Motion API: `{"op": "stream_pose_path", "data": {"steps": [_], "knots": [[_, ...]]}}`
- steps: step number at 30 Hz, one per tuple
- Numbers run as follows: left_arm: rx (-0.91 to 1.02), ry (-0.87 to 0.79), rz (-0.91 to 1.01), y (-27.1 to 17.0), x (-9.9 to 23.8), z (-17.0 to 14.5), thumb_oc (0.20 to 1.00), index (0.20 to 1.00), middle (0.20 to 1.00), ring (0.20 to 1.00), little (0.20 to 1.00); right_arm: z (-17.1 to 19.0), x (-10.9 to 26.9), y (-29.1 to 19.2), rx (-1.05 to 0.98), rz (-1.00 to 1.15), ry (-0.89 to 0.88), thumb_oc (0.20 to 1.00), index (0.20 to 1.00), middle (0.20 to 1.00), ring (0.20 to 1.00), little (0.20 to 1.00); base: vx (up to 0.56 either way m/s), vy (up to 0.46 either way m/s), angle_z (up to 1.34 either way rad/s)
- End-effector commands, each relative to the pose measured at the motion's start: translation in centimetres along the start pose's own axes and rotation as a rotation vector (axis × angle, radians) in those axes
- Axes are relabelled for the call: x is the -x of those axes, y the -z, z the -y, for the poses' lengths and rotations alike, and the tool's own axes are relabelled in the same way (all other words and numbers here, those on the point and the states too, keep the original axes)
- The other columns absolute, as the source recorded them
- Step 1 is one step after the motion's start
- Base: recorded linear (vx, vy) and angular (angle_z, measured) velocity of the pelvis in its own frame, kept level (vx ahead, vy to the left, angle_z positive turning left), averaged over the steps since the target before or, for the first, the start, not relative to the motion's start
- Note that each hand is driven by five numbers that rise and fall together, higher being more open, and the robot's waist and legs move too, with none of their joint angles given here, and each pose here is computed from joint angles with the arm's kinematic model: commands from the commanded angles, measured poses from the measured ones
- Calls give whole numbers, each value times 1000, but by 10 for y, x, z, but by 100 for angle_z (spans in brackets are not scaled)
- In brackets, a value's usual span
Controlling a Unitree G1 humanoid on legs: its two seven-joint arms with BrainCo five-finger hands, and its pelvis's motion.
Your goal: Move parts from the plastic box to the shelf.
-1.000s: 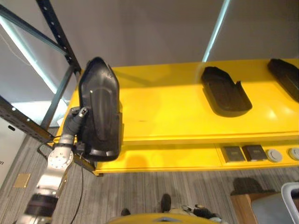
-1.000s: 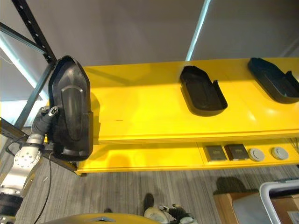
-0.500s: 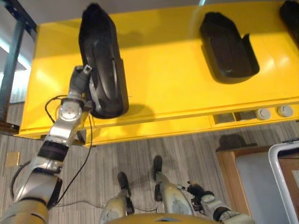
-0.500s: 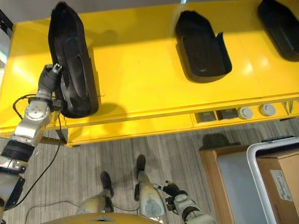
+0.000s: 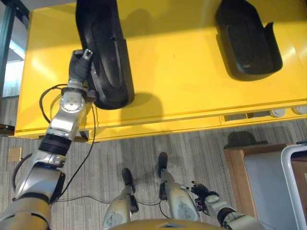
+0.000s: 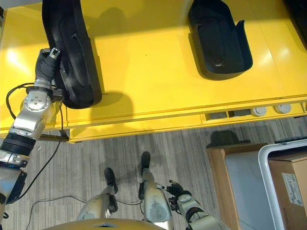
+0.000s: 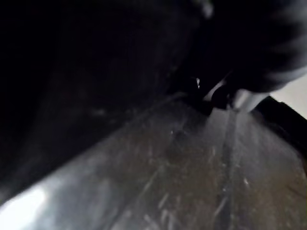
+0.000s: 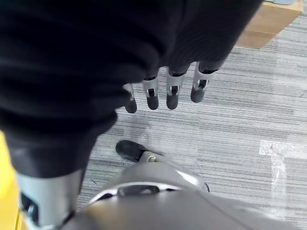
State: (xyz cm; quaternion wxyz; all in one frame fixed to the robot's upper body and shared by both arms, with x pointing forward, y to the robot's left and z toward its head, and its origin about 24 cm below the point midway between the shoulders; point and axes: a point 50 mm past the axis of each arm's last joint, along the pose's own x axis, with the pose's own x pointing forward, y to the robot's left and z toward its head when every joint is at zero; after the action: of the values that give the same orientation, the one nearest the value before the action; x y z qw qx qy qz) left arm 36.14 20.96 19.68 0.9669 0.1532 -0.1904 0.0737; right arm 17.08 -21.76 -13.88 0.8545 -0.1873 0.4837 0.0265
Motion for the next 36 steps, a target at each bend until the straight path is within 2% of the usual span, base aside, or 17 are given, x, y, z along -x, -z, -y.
{"op": "stream_pose_path", "data": {"steps": [1,10,15,19,20,21,25,32,36], "knots": [[-155,-45,-3,5,-3,-22,1000,1000,1000,1000,1000,-19,0,1,35,-11,-46,1000,1000,1000,1000,1000,0,0,0],[-187,-123,-36,13,1,-31,1000,1000,1000,1000,1000,-25,2,6,63,-20,-67,1000,1000,1000,1000,1000,0,0,0],[-120,-160,-28,12,2,-19,1000,1000,1000,1000,1000,-25,1,5,69,-18,-64,1000,1000,1000,1000,1000,0,0,0],[82,-142,8,4,8,3,1000,1000,1000,1000,1000,-24,1,3,71,-17,-52,1000,1000,1000,1000,1000,1,-1,1],[82,-142,8,4,8,3,1000,1000,1000,1000,1000,-24,1,3,71,-17,-52,1000,1000,1000,1000,1000,19,-7,4],[194,-126,25,0,16,13,1000,1000,1000,1000,1000,-23,1,4,71,-20,-48,1000,1000,1000,1000,1000,0,0,0],[362,-91,25,2,36,25,1000,1000,1000,1000,1000,-20,2,9,82,-37,-40,1000,1000,1000,1000,1000,38,-1,-3],[456,-41,-106,32,77,27,1000,1000,1000,1000,1000,-15,5,26,100,-84,-35,1000,1000,1000,1000,1000,45,10,2],[474,-44,-161,43,86,25,1000,1000,1000,1000,1000,-14,5,30,107,-98,-37,1000,1000,1000,1000,1000,34,10,11]]}}
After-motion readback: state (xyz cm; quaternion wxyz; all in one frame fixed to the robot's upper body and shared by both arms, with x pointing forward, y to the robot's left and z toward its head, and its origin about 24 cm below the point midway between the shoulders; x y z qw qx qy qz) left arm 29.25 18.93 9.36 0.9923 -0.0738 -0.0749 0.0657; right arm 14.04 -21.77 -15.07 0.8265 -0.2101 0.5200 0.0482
